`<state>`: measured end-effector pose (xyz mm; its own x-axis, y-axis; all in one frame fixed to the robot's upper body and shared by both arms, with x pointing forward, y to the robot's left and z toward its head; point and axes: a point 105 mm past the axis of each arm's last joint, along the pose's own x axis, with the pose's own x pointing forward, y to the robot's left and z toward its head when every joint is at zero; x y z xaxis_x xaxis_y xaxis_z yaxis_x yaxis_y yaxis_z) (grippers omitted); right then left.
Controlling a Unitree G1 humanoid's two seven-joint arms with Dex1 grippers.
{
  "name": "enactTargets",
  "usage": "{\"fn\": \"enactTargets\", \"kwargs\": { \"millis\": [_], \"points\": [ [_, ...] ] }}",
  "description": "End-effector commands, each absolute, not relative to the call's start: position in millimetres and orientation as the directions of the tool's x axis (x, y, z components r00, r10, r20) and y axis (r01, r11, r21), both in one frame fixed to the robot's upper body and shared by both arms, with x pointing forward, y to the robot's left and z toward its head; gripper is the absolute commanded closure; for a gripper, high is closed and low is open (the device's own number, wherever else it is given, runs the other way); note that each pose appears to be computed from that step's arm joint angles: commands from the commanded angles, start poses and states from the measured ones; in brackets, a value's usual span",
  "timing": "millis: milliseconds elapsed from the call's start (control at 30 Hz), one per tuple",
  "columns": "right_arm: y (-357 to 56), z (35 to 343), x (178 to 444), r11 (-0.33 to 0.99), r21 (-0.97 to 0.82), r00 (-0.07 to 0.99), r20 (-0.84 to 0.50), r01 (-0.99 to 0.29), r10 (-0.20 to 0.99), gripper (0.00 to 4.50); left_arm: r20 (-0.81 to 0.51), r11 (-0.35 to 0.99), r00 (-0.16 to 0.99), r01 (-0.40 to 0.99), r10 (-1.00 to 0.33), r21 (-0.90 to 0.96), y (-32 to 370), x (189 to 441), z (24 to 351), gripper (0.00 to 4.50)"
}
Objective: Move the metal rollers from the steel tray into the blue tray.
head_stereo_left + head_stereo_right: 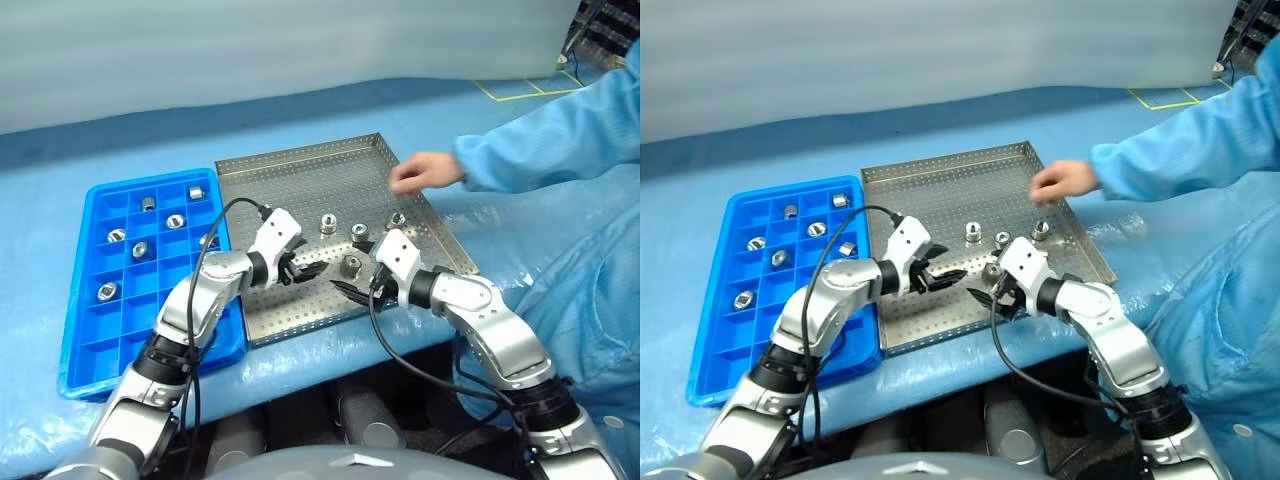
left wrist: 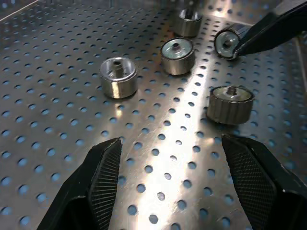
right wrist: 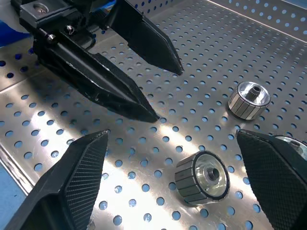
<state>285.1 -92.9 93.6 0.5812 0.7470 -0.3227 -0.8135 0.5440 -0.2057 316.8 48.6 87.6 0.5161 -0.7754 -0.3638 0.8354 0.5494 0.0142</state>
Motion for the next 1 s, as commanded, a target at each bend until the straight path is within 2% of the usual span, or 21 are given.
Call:
{"fn": "enactTargets", "kwargs": {
  "millis": [33, 267, 567, 667, 800, 1000],
  "points": [
    [-100, 107, 285, 0.562, -0.258, 0.618, -0.297, -0.786, 0.728, 0.00, -0.324, 0.474, 0.453, 0.881, -0.831, 0.016, 28, 315, 95, 0.91],
    [-105, 106, 281, 0.586, -0.261, 0.642, -0.299, -0.767, 0.706, 0.00, -0.389, 0.468, 0.434, 0.884, -0.812, 0.009, 13, 329, 75, 0.91],
    [-107, 105, 278, 0.607, -0.263, 0.661, -0.295, -0.750, 0.690, 0.00, -0.442, 0.513, 0.468, 0.858, -0.765, 0.020, 6, 343, 54, 0.91],
    [-108, 104, 278, 0.612, -0.262, 0.666, -0.296, -0.746, 0.685, 0.00, -0.426, 0.519, 0.474, 0.855, -0.770, 0.013, 7, 343, 55, 1.49],
    [-109, 101, 279, 0.613, -0.252, 0.663, -0.308, -0.749, 0.683, 0.00, -0.421, 0.511, 0.471, 0.859, -0.776, 0.020, 10, 340, 57, 2.74],
    [-109, 95, 284, 0.614, -0.248, 0.661, -0.330, -0.749, 0.674, 0.00, -0.408, 0.523, 0.484, 0.852, -0.774, 0.019, 18, 339, 60, 2.76]
  ]
}}
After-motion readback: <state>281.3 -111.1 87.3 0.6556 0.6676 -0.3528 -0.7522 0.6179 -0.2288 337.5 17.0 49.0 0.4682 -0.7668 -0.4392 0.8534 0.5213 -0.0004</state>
